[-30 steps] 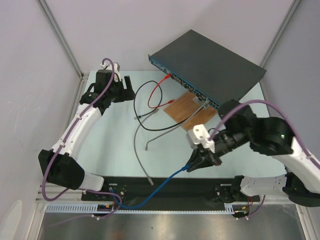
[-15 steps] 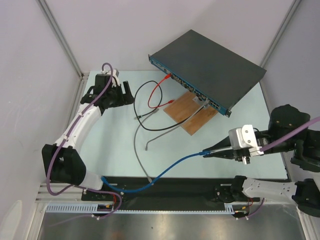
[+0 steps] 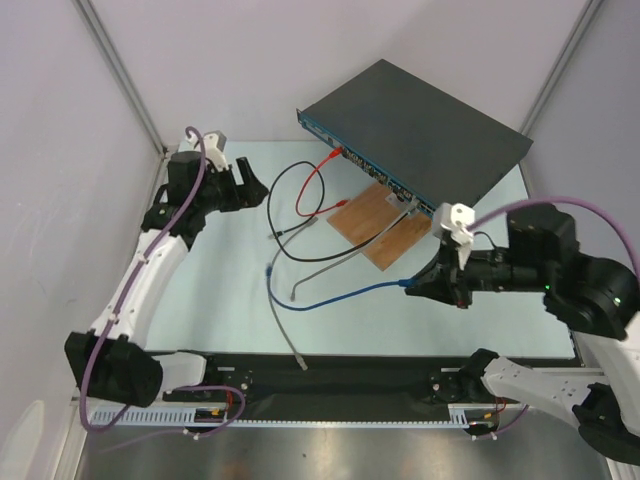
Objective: Insert the plug into the switch port
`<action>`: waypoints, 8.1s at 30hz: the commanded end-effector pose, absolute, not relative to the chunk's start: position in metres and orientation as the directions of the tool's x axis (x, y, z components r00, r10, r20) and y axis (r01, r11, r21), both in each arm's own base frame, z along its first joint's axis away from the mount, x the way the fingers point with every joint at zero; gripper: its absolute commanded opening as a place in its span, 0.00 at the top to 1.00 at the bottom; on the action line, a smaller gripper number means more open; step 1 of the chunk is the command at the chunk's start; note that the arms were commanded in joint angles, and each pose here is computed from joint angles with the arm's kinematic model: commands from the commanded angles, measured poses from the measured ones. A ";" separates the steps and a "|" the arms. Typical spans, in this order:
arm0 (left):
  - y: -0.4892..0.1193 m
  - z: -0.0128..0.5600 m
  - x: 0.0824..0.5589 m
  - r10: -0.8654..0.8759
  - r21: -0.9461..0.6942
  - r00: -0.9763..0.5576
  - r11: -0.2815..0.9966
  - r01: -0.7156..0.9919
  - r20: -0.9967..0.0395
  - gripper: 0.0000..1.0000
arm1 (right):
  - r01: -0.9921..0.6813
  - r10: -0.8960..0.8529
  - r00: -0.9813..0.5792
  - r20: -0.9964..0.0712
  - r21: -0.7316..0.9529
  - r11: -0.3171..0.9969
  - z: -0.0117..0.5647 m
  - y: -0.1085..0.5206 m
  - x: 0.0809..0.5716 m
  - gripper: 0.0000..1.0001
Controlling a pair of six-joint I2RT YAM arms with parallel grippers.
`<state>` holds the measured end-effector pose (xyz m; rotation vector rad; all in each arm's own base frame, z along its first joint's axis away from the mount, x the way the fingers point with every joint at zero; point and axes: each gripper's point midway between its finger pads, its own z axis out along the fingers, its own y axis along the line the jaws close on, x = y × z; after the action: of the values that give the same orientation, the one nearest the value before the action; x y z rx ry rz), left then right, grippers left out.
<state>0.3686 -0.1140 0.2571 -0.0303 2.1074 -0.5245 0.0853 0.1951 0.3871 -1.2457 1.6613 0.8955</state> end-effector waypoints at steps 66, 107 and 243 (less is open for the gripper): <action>-0.330 0.375 0.159 0.293 0.496 0.426 0.230 0.838 -0.856 1.00 | -0.662 -0.107 -0.749 -0.654 0.739 0.126 0.363 0.247 0.161 0.54; -0.442 0.312 0.226 0.340 0.027 -0.276 0.671 0.741 -0.899 1.00 | -0.222 0.572 -0.605 -0.553 0.808 0.546 0.345 0.039 0.272 0.00; -0.498 0.350 0.285 0.191 -0.024 -0.172 0.600 0.800 -0.966 0.97 | -0.300 0.487 -0.660 -0.572 0.795 0.527 0.303 0.095 0.280 0.98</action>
<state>0.2647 -0.4587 0.2918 1.0085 1.9306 -0.4778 0.2929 0.0579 0.3109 0.3534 1.8783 1.0371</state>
